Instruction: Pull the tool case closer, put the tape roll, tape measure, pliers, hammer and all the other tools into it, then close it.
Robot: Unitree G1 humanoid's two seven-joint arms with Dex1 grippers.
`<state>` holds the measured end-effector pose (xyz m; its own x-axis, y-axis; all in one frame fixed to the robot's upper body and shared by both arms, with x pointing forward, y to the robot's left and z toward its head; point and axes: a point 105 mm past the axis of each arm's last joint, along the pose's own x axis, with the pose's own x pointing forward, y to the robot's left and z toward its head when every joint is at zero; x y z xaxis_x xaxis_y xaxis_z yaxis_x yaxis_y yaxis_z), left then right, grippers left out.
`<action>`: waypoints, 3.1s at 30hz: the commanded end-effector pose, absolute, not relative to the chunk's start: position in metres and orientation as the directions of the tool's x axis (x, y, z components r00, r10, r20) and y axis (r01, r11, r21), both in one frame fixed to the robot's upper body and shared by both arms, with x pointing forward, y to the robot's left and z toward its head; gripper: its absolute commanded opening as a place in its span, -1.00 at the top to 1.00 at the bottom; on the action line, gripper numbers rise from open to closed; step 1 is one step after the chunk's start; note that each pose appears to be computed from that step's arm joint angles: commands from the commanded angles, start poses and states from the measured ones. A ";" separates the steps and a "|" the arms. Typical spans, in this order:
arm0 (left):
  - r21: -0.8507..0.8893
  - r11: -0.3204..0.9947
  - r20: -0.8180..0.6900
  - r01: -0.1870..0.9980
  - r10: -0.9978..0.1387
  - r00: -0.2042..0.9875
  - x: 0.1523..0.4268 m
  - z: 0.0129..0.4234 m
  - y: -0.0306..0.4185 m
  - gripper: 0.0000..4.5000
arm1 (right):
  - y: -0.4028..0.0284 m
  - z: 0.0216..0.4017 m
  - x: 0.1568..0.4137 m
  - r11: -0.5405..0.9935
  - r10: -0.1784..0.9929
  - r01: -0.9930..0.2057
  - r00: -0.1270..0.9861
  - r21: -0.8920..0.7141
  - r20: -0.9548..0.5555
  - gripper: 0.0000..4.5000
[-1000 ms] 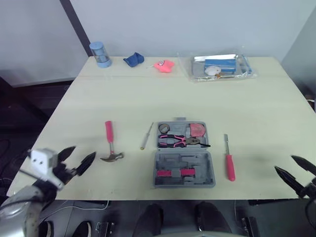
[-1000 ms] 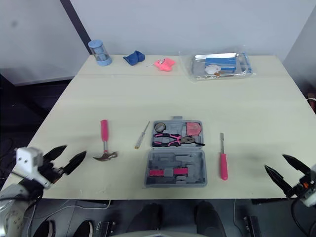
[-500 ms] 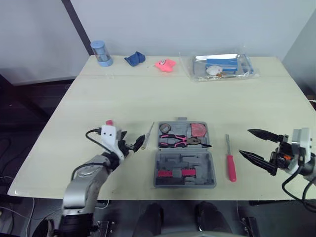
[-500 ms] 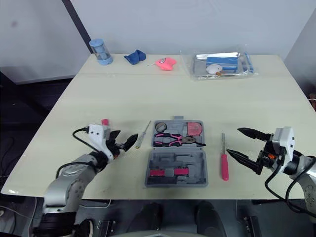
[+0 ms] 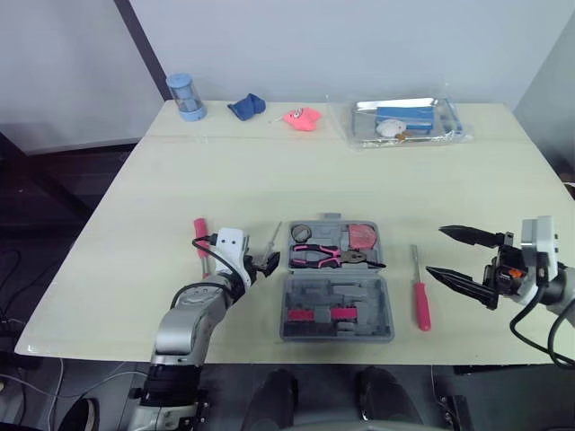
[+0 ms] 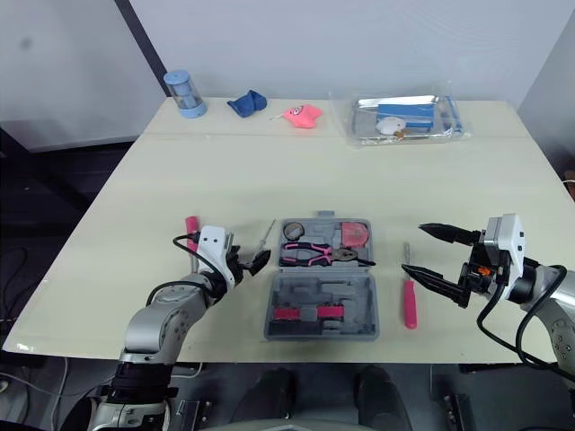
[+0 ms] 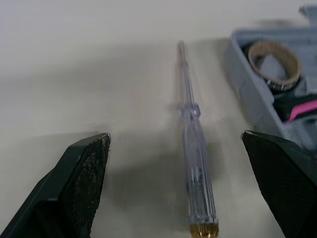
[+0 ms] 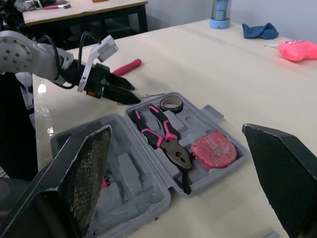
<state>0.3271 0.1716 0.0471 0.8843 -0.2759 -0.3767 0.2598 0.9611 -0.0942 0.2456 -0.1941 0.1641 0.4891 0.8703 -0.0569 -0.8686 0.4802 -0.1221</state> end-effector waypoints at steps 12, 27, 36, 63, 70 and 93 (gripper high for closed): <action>-0.068 0.956 -0.382 0.285 -0.289 0.878 0.345 0.052 0.159 -0.65 | -0.188 0.174 0.234 0.412 0.906 -0.900 0.422 -0.141 -0.047 -1.00; -0.045 0.964 -0.386 0.261 -0.258 0.886 0.340 0.052 0.165 0.95 | -0.176 0.178 0.228 0.351 0.931 -0.924 0.361 -0.149 -0.045 -1.00; -0.015 0.967 -0.358 0.255 -0.243 0.901 0.327 0.068 0.176 0.95 | -0.172 0.179 0.227 0.316 0.945 -0.936 0.326 -0.155 -0.040 -1.00; 0.042 0.462 -0.496 0.886 -0.760 0.420 0.254 0.120 0.139 0.95 | -0.173 0.165 0.224 0.285 0.953 -0.946 0.297 -0.153 -0.063 -1.00; 0.039 0.264 -0.546 0.964 -0.802 0.242 0.252 0.116 0.114 0.95 | -0.181 0.159 0.222 0.310 0.943 -0.939 0.323 -0.148 -0.079 -1.00; 0.092 0.023 -0.748 0.996 -0.658 0.084 0.290 0.087 0.092 0.95 | -0.179 0.149 0.215 0.380 0.917 -0.910 0.394 -0.167 -0.056 -1.00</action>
